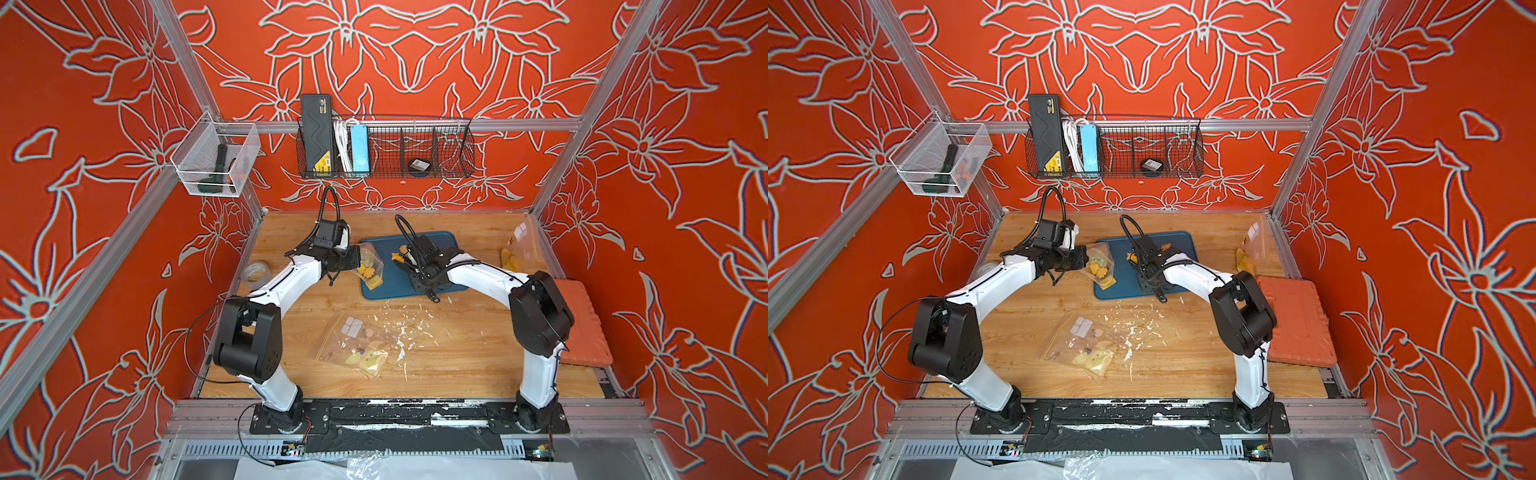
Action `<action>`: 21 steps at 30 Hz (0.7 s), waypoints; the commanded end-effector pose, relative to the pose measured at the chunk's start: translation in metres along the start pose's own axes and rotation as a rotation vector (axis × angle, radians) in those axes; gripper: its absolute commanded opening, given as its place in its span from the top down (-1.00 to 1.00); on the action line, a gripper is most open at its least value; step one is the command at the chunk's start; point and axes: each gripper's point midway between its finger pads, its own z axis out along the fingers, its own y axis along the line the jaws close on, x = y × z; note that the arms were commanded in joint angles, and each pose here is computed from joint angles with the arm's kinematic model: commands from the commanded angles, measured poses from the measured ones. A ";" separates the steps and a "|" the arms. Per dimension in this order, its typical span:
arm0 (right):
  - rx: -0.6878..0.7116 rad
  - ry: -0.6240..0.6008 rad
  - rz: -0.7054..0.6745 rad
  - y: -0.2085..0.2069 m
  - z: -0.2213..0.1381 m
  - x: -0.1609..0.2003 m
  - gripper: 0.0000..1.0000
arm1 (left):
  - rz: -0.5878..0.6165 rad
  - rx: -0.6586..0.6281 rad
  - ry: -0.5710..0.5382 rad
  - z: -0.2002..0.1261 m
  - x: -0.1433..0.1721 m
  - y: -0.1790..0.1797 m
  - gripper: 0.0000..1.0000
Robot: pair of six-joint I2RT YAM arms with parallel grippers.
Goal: Put the cookies into a resealable bag to prevent moisture
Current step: Pick up the cookie from the tray.
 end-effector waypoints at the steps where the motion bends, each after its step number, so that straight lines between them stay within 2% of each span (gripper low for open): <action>1: -0.018 -0.096 -0.009 -0.001 -0.029 -0.011 0.46 | 0.001 0.013 -0.070 -0.019 -0.011 -0.003 1.00; 9: -0.047 -0.133 -0.038 -0.002 -0.047 0.003 0.51 | -0.004 0.004 -0.104 -0.026 -0.016 -0.001 1.00; 21: -0.080 -0.206 -0.062 -0.005 -0.092 0.024 0.51 | -0.005 0.119 -0.016 -0.004 -0.010 -0.019 1.00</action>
